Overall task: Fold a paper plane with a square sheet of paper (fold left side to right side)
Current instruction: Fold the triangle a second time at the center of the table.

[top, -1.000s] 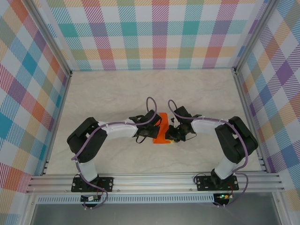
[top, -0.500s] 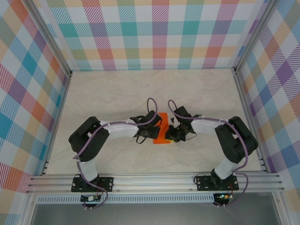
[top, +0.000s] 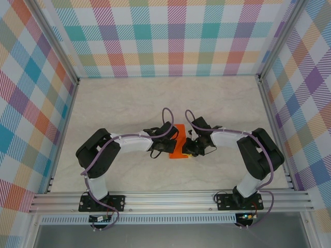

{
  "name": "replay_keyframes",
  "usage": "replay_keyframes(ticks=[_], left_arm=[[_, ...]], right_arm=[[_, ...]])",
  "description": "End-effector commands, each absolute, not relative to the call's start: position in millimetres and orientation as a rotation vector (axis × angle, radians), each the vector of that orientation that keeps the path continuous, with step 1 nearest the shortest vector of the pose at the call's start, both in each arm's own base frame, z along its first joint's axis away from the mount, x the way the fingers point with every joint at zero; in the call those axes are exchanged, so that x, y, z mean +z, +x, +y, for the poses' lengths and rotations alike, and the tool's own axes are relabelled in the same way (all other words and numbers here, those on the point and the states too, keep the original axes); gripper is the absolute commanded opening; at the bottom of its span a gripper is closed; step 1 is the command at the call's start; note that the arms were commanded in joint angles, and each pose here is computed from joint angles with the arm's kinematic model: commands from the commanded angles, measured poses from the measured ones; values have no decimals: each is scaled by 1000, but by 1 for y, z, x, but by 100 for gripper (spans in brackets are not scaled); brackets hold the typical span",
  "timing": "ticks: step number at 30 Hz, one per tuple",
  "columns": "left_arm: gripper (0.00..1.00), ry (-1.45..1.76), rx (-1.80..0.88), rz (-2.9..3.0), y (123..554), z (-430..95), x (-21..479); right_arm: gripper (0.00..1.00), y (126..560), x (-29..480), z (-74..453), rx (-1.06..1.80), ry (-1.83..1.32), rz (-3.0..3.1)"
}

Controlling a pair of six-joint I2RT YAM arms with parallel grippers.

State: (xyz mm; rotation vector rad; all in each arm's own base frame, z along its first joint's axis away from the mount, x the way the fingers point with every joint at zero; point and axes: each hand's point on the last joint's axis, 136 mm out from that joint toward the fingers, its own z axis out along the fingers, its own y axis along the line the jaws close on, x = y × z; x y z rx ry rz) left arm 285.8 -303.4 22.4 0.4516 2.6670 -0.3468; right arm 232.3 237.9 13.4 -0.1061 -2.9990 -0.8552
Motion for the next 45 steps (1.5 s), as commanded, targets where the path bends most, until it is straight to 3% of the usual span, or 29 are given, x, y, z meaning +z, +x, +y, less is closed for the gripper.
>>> replay_keyframes(ticks=[1, 45], left_arm=[[0, 474, -404, 2633, 289, -308, 37], [0, 479, -307, 2676, 288, -297, 13]], right_arm=[[17, 226, -1, 225, -706, -113, -3014], [17, 225, 0, 224, -696, -102, -3014]])
